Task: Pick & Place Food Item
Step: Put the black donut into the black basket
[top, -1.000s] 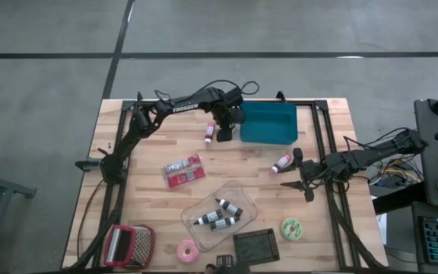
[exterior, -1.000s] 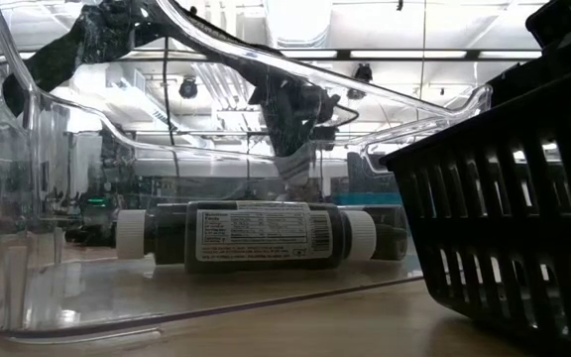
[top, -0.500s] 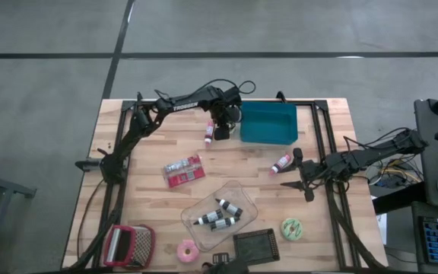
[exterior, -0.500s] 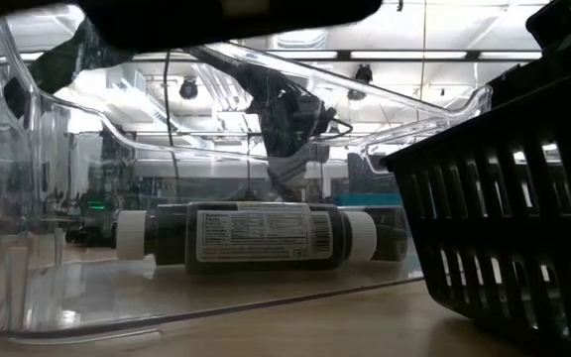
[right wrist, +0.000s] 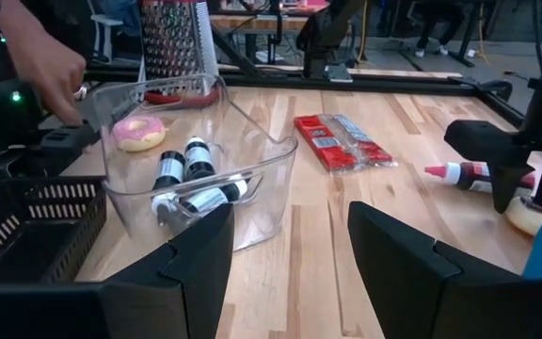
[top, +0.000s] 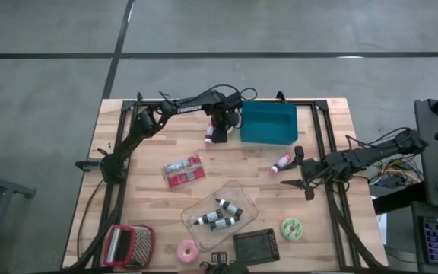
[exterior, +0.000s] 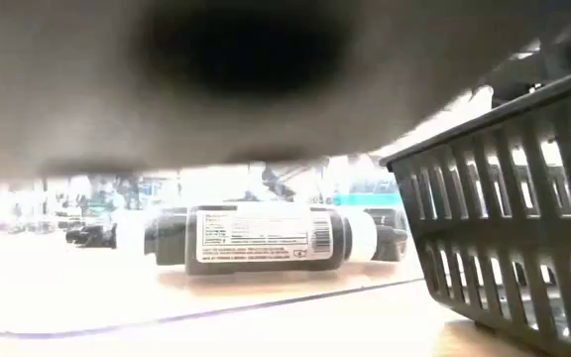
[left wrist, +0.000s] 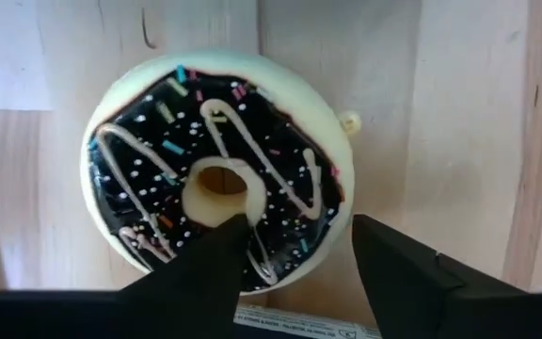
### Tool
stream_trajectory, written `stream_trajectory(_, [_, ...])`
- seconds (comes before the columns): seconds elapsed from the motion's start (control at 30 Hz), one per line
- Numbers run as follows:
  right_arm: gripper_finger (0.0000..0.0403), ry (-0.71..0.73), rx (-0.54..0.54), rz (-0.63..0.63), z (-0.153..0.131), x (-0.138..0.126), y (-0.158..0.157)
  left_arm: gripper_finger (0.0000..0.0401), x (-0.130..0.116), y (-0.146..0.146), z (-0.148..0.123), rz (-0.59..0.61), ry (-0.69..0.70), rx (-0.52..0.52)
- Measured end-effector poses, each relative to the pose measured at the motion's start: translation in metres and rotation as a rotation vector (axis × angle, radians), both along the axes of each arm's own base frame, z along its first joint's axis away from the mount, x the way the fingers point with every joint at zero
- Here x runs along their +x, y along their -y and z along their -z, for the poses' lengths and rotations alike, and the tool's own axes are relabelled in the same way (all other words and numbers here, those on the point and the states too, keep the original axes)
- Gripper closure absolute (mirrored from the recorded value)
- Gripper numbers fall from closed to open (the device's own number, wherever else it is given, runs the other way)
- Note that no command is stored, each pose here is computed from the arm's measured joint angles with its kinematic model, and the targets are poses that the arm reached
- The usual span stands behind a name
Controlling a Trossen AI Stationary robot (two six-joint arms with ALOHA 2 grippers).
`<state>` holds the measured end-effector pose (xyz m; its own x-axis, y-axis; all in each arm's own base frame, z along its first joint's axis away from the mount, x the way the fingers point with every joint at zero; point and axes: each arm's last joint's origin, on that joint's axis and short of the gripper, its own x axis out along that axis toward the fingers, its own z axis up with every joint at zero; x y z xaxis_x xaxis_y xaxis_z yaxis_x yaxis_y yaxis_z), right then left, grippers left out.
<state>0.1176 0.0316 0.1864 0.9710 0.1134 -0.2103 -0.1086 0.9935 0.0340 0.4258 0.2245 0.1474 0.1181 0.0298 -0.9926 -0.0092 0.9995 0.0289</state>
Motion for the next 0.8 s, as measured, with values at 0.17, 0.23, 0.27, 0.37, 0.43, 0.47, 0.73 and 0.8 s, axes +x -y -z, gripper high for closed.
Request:
stream_trajectory(0.17, [0.0195, 0.004, 0.001, 0.000, -0.003, 0.000, 0.000, 0.0269, 0.001, -0.002, -0.005, -0.007, -0.002, 0.031])
stream_trajectory(0.23, [0.0195, 0.004, 0.001, 0.000, -0.003, 0.000, 0.000, 0.0299, 0.002, -0.003, -0.007, -0.009, -0.002, 0.047])
stream_trajectory(0.27, [0.0195, 0.004, 0.000, 0.004, -0.003, 0.000, 0.000, 0.0314, 0.002, -0.003, -0.008, -0.010, -0.003, 0.057])
stream_trajectory(0.37, [0.0195, 0.005, -0.002, 0.016, -0.003, 0.000, 0.000, 0.0359, 0.003, -0.005, -0.013, -0.014, 0.001, 0.081])
stream_trajectory(0.43, [0.0195, 0.005, -0.003, 0.018, -0.003, 0.000, 0.000, 0.0384, 0.004, -0.006, -0.016, -0.016, 0.003, 0.095])
stream_trajectory(0.47, [0.0195, 0.006, -0.002, 0.018, -0.003, 0.000, 0.000, 0.0390, 0.004, -0.006, -0.017, -0.017, 0.003, 0.093])
stream_trajectory(0.73, [0.0195, 0.006, -0.001, 0.018, -0.003, 0.000, 0.000, 0.0396, 0.002, -0.001, -0.022, -0.006, -0.023, 0.068])
stream_trajectory(0.8, [0.0195, 0.006, -0.001, 0.018, -0.003, 0.000, 0.000, 0.0397, 0.001, 0.000, -0.024, -0.007, -0.032, 0.062])
